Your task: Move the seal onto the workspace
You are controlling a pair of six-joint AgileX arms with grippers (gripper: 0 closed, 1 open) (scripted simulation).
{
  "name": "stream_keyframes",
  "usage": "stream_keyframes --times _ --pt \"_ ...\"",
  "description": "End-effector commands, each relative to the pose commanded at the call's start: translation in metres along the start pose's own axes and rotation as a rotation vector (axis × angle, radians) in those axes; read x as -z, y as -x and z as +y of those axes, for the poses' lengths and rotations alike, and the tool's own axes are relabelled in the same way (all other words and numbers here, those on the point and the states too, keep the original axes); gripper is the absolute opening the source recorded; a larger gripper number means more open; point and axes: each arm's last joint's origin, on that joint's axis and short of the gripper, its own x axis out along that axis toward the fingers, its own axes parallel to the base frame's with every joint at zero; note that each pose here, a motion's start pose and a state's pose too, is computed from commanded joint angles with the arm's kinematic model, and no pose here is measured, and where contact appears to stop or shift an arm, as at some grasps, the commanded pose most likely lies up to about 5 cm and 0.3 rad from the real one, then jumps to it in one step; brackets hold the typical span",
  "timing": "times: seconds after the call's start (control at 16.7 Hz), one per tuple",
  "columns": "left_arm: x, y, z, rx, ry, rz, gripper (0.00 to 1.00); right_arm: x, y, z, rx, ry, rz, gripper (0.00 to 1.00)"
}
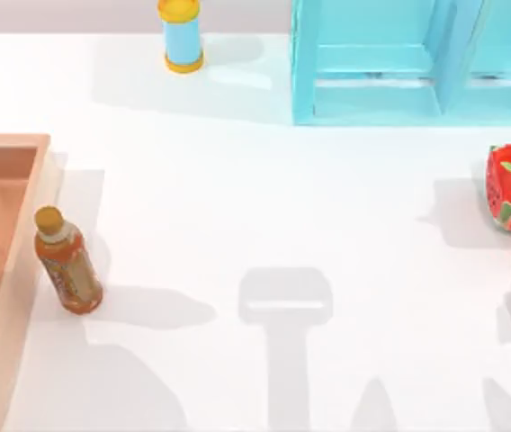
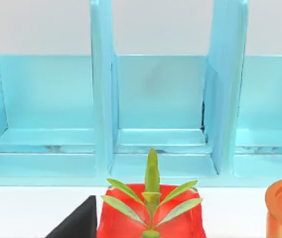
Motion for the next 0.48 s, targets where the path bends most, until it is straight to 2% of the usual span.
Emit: stream_keyframes --times 0.18,0.48 --pt "0.0000 0.0000 0.0000 0.000 0.000 0.000 0.02 0.0000 0.0000 0.0000 0.000 0.000 0.000 1.00" --pt "0.0000 0.0000 0.0000 0.000 0.000 0.000 0.00 0.0000 0.0000 0.0000 0.000 0.000 0.000 1.00"
